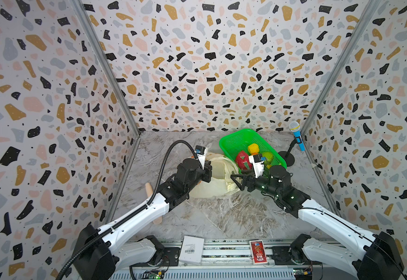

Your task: Place the fruits into the plastic bag

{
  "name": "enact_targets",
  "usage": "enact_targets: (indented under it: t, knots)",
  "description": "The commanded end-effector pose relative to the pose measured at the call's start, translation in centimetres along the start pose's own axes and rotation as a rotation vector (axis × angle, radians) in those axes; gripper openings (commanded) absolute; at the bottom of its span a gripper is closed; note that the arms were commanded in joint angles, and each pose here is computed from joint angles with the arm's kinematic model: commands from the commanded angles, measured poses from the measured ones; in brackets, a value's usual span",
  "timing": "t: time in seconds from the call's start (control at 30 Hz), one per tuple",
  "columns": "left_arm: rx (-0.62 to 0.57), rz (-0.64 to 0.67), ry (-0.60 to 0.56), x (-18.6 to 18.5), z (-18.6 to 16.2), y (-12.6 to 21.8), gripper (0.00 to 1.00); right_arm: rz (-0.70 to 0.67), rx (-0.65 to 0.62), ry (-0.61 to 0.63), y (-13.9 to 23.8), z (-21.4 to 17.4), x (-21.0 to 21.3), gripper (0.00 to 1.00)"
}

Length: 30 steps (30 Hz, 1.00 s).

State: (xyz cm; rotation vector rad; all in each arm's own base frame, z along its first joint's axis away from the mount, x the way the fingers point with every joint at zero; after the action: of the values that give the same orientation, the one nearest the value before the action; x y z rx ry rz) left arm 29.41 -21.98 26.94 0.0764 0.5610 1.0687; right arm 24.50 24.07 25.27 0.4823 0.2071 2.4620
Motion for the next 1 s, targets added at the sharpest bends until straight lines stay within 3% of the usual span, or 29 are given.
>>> enact_targets:
  t: [0.0, 0.23, 0.33, 0.53, 0.6, 0.77, 0.97]
  knots:
    - [-0.074, -0.033, 0.025, -0.4, 1.3, 0.6, 0.00, 0.014, -0.013, -0.037, -0.4, 0.4, 0.3, 0.88]
    - [-0.120, -0.030, 0.043, 0.0, 1.6, 1.4, 0.00, -0.024, 0.044, -0.097, -1.4, -1.4, -0.7, 0.86]
    - [-0.158, -0.033, 0.046, 0.2, 1.8, 2.0, 0.00, -0.070, 0.062, -0.111, -1.3, -1.9, -1.3, 0.77]
    - [-0.184, -0.085, 0.008, -0.3, 2.0, 3.4, 0.00, -0.114, 0.073, -0.128, -1.5, -2.5, -2.4, 0.16]
    - [-0.159, -0.117, -0.017, -0.7, 1.6, 3.6, 0.00, -0.125, 0.078, -0.125, -1.7, -2.2, -2.9, 0.00]
    - [-0.076, -0.181, -0.079, -1.5, 0.2, 4.1, 0.00, -0.210, 0.062, -0.054, -1.6, 0.8, -5.0, 0.00]
    - [0.039, -0.148, -0.181, -0.8, -1.6, 4.2, 0.00, -0.387, 0.088, 0.197, -1.2, 5.7, -6.8, 0.00]
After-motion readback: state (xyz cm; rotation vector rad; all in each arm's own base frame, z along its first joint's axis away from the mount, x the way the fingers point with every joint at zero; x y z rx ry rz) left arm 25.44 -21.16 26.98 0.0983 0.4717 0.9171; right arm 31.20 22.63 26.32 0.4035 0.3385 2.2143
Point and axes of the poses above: each gripper's point midway between its finger pads, its own y axis back along the fingers, its own x axis along the line the jaws close on, z = x × y, the point moved 3 cm from there along y, back along the fingers, and after that the axes turned 14 degrees about y, right-handed, at the moved point
